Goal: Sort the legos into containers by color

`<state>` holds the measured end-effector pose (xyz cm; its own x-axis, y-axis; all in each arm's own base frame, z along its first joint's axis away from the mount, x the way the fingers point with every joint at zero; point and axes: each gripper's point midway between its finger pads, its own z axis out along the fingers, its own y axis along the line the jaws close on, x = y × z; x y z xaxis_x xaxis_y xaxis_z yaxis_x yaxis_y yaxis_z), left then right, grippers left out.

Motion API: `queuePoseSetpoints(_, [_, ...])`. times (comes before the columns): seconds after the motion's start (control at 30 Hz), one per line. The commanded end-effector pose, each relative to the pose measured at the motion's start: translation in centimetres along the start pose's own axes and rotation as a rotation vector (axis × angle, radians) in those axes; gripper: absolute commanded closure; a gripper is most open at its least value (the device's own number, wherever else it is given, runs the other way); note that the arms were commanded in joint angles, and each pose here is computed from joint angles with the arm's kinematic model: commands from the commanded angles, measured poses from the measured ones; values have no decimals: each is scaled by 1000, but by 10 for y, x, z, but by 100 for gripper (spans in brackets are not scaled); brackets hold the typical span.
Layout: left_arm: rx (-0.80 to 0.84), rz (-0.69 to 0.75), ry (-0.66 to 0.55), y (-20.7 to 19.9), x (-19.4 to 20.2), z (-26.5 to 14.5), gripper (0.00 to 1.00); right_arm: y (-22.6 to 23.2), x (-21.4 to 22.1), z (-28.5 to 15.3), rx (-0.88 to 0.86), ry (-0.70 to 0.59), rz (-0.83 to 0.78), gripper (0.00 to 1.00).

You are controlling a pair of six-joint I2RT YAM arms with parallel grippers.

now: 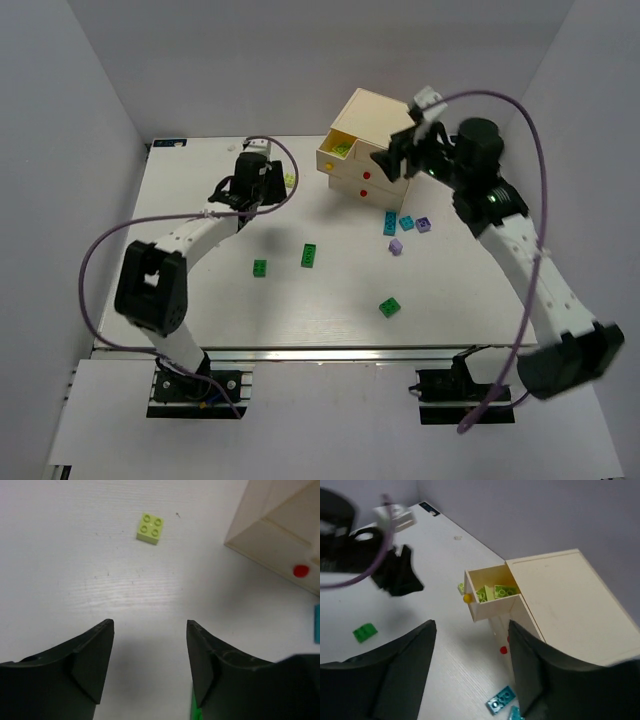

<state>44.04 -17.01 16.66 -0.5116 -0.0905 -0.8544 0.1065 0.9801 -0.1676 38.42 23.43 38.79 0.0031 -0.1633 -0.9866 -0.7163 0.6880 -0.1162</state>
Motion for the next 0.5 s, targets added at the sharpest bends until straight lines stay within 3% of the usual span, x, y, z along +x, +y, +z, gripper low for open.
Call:
queuePoseSetpoints(0.0, [47, -61, 68, -2, -2, 38, 30, 39, 47, -41, -171, 45, 66, 31])
queuePoseSetpoints(0.03, [57, -62, 87, -6, 1, 49, 26, 52, 58, -52, -233, 65, 61, 19])
queuePoseSetpoints(0.07, [79, -70, 79, -9, -12, 58, 25, 54, 62, -66, -240, 70, 62, 15])
queuePoseSetpoints(0.1, [77, -62, 119, -9, 3, 78, 24, 59, 84, -72, -259, 104, 85, 13])
queuePoseSetpoints(0.47, [96, 59, 127, -10, -6, 158, 21, 59, 109, -109, -275, 64, 127, 14])
